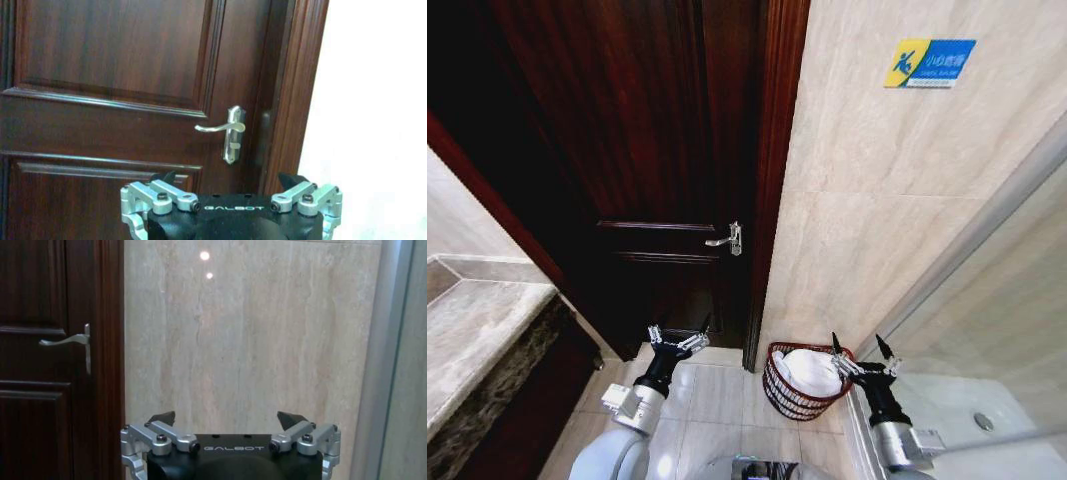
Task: Discard the used towel into the hamper.
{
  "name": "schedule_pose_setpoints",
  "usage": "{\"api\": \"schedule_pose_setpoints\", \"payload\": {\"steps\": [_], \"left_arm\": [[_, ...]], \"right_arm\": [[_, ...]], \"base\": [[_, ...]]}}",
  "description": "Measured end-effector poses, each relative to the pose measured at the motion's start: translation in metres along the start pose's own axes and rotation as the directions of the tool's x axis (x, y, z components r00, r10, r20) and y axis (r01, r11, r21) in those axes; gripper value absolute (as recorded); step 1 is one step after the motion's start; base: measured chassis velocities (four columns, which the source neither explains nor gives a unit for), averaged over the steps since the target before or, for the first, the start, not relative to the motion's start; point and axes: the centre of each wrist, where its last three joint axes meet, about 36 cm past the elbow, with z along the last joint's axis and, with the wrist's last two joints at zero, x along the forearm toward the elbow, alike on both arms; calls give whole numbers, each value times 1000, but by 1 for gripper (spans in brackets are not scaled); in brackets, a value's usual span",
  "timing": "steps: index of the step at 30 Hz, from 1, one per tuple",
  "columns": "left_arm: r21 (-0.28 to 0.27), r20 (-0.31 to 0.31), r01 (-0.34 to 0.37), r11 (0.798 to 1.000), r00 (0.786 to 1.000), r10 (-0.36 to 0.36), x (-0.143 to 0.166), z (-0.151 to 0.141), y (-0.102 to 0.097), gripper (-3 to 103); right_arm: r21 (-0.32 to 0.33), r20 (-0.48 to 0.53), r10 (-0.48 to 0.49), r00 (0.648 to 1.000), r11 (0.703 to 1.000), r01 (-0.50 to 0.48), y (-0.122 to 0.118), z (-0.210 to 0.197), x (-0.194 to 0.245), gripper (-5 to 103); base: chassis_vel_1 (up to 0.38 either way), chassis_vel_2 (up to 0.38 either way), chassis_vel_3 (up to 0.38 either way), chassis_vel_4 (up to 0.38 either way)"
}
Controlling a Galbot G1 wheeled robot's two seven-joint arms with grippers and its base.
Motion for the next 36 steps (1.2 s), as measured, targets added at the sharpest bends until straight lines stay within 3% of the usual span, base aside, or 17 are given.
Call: {"api": "schedule_pose_setpoints", "payload": {"steps": [36], "left_arm": [[0, 0, 0, 1000, 1000, 0, 0, 0, 0, 100]], "right_arm": [[0, 0, 0, 1000, 1000, 0, 0, 0, 0, 100]], "base": [[129, -129, -126, 127]]}}
